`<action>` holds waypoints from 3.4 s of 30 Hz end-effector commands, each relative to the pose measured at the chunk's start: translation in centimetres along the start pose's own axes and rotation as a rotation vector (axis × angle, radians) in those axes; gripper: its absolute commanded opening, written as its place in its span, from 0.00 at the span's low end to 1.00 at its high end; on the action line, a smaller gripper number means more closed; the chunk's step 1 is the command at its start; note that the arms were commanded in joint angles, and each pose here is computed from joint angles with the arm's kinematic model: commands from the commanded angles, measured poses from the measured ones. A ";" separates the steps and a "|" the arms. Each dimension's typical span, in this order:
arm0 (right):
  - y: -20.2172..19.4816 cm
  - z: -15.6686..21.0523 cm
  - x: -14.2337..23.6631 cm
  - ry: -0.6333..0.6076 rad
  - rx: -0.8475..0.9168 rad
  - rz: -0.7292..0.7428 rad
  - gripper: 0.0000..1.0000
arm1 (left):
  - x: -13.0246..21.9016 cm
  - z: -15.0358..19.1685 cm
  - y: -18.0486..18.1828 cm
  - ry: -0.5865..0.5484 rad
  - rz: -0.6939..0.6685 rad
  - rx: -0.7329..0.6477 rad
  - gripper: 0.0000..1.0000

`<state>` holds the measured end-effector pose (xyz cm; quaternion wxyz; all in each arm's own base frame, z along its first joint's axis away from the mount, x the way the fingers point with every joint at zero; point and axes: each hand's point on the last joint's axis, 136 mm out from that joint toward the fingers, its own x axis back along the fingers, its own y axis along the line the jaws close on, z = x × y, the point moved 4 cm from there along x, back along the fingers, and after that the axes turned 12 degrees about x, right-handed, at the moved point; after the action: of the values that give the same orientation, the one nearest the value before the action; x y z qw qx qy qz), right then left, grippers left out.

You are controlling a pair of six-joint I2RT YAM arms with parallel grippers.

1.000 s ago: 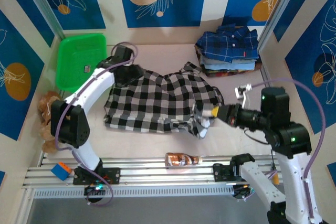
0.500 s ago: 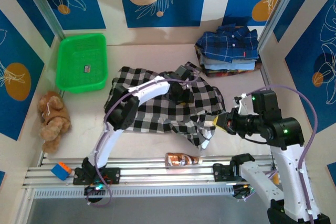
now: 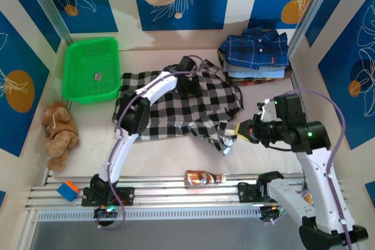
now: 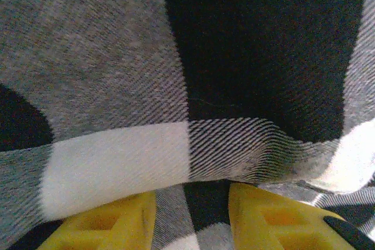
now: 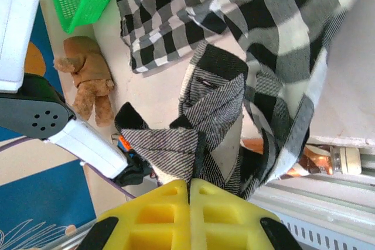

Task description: Fold and stack the long sleeve shirts

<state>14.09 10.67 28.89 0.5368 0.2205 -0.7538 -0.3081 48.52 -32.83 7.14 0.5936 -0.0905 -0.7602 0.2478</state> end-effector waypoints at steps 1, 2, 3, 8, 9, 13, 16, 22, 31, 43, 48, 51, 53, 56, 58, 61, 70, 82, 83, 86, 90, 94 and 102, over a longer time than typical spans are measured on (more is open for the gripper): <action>0.2 -2.2 -0.8 -0.021 0.025 0.017 0.00 | -0.2 -3.4 2.5 -0.065 -0.053 0.017 0.39; 0.3 -2.7 -0.9 -0.020 0.033 0.024 0.00 | 0.1 -4.6 2.7 -0.089 -0.040 0.028 0.39; 0.2 -3.2 -1.0 -0.025 0.041 0.043 0.00 | 0.4 -5.5 2.8 -0.108 -0.020 0.040 0.40; -3.8 -4.4 -0.5 -0.036 -0.044 0.283 0.00 | 1.8 -8.7 0.9 -0.185 0.123 0.036 0.44; -4.9 -4.2 -0.3 -0.034 -0.080 0.331 0.00 | 1.9 -9.0 0.6 -0.192 0.141 0.033 0.44; -10.0 -2.7 1.3 -0.066 -0.217 0.567 0.00 | 2.8 -9.3 -1.4 -0.189 0.242 0.042 0.49; -12.5 -2.1 2.6 -0.139 -0.261 0.678 0.00 | 4.7 -8.6 -4.4 -0.170 0.350 0.024 0.56; -15.0 -2.2 2.3 -0.180 -0.351 0.682 0.12 | 11.5 -7.3 -8.9 -0.167 0.492 0.004 0.77; -11.2 -4.2 3.5 -0.329 -0.318 0.540 0.56 | 26.5 -1.5 -7.9 -0.191 0.433 -0.027 0.94; 1.3 -12.4 -9.9 -0.032 0.407 0.075 0.75 | 28.0 10.7 13.0 -0.070 0.044 0.406 0.93; 3.2 -14.9 -16.8 0.109 0.467 -0.002 0.73 | 24.7 12.3 16.9 -0.048 -0.064 0.470 0.76; 3.8 -16.6 -20.4 0.167 0.451 -0.043 0.65 | 22.8 11.8 17.7 -0.060 -0.088 0.499 0.62; 3.9 -17.4 -22.4 0.194 0.446 -0.054 0.59 | 21.8 11.1 17.6 -0.072 -0.073 0.524 0.62; 3.2 -18.3 -25.3 0.237 0.432 -0.035 0.47 | 20.7 10.1 17.2 -0.082 -0.046 0.564 0.62; 2.8 -18.7 -27.0 0.254 0.427 -0.022 0.43 | 19.8 9.8 17.1 -0.069 -0.046 0.583 0.63; 1.9 -19.0 -28.9 0.273 0.404 -0.007 0.39 | 18.7 10.1 17.6 -0.048 -0.078 0.613 0.63; 0.6 -19.3 -31.9 0.295 0.388 0.021 0.35 | 16.5 9.8 18.5 -0.031 -0.112 0.682 0.64; -1.3 -18.0 -33.4 0.325 0.384 0.075 0.34 | 14.9 10.1 20.3 -0.039 -0.203 0.740 0.64; -1.2 -17.9 -33.5 0.327 0.383 0.072 0.34 | 14.8 10.1 20.5 -0.037 -0.216 0.744 0.65; -1.2 -17.7 -33.8 0.330 0.385 0.069 0.33 | 14.4 10.1 20.9 -0.034 -0.239 0.755 0.65; -1.6 -17.6 -34.2 0.337 0.383 0.083 0.32 | 13.3 10.3 21.2 0.010 -0.272 0.761 0.64; -1.9 -17.4 -34.8 0.343 0.377 0.088 0.31 | 12.8 10.7 21.8 0.031 -0.303 0.754 0.56; -4.0 -17.5 -35.3 0.346 0.310 0.166 0.26 | 14.3 12.2 21.6 0.037 -0.296 0.685 0.17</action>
<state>42.45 27.87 7.96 0.6199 0.3147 -0.7124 -0.0959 31.36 -11.55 6.14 0.6230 0.2218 -0.6222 0.4189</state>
